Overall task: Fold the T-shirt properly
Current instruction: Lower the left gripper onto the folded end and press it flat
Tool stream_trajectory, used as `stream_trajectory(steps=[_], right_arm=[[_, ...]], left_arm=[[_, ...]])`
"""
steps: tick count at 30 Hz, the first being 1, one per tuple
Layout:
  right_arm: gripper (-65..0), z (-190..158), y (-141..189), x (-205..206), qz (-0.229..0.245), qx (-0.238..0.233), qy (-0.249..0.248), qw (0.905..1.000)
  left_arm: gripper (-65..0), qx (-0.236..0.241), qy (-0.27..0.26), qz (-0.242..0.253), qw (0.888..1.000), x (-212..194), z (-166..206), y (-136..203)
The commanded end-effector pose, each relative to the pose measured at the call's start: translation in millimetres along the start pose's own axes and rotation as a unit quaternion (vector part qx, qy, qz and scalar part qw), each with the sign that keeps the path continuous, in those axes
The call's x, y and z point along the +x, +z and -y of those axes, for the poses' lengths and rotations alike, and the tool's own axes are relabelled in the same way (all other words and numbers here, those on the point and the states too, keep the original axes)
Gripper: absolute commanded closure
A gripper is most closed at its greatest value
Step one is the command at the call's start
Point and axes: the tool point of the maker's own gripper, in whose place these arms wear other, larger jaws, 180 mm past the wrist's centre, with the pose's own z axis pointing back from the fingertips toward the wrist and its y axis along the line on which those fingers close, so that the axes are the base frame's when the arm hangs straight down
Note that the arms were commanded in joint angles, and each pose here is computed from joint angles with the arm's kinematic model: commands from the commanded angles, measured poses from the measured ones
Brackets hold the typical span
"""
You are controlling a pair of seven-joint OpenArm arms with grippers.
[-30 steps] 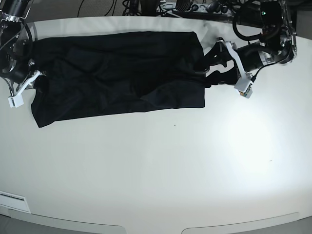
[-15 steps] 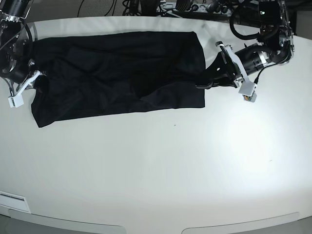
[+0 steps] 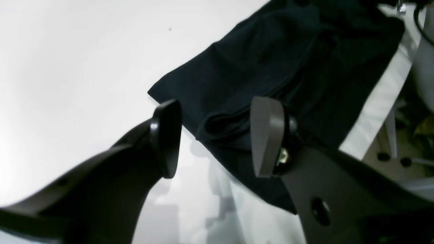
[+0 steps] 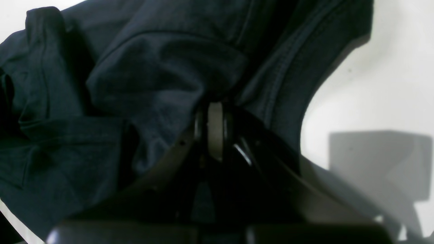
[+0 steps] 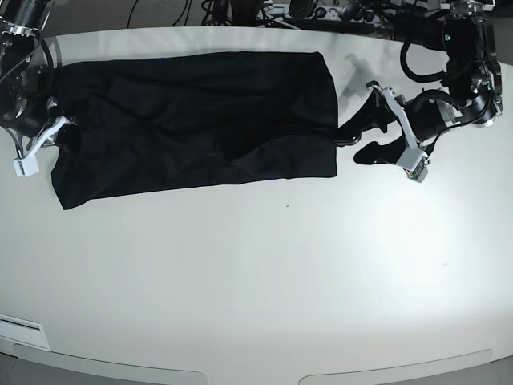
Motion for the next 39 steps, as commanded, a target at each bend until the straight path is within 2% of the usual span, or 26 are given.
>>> stream_trajectory(steps=[1, 6, 12, 14, 15, 18, 19, 25, 30, 35, 39], right_arm=[[0.0, 2.3, 6.1, 12.3, 0.013, -0.003, 0.011, 0.9999], [0.0, 2.5, 6.2, 12.2, 0.012, -0.003, 0.012, 0.9999], [0.0, 2.5, 6.2, 12.0, 0.012, -0.003, 0.012, 0.9999], [0.0, 2.4, 6.2, 12.1, 0.012, -0.003, 0.012, 0.9999], [0.0, 2.5, 6.2, 12.0, 0.012, -0.003, 0.012, 0.9999], [0.0, 2.4, 6.2, 12.1, 0.012, -0.003, 0.012, 0.9999], [0.0, 2.5, 6.2, 12.0, 0.012, -0.003, 0.012, 0.9999], [0.0, 2.4, 6.2, 12.2, 0.012, -0.003, 0.012, 0.9999], [0.0, 2.4, 6.1, 12.0, 0.012, -0.003, 0.011, 0.9999], [0.0, 2.3, 6.1, 12.0, 0.012, -0.003, 0.011, 0.9999], [0.0, 1.8, 5.6, 11.7, 0.012, -0.002, 0.011, 0.9999]], left_arm=[[-34.3, -0.004, -0.021, 0.009, 1.000, 9.3, 2.6, 1.6], [-34.3, -0.006, -0.060, -0.047, 0.997, -12.2, 7.6, -10.8], [-32.6, 0.001, -0.093, -0.042, 0.995, -10.8, 8.6, -19.2], [-26.9, 0.001, -0.094, -0.036, 0.995, -7.5, 8.2, -19.5], [-22.2, 0.002, -0.097, -0.035, 0.995, -5.6, 7.2, -19.5], [-2.8, 0.003, -0.099, -0.031, 0.995, -2.6, 6.1, -19.7], [0.0, 0.003, -0.099, -0.030, 0.995, -2.2, 6.4, -19.7], [0.0, -0.011, -0.087, -0.018, 0.996, 1.4, 12.0, -19.9], [0.0, -0.066, -0.047, 0.037, 0.996, 21.7, 34.8, -18.2], [0.0, -0.108, -0.034, 0.074, 0.991, 39.3, 60.9, -18.5], [0.0, -0.144, -0.001, 0.096, 0.985, 45.0, 78.2, -21.2]])
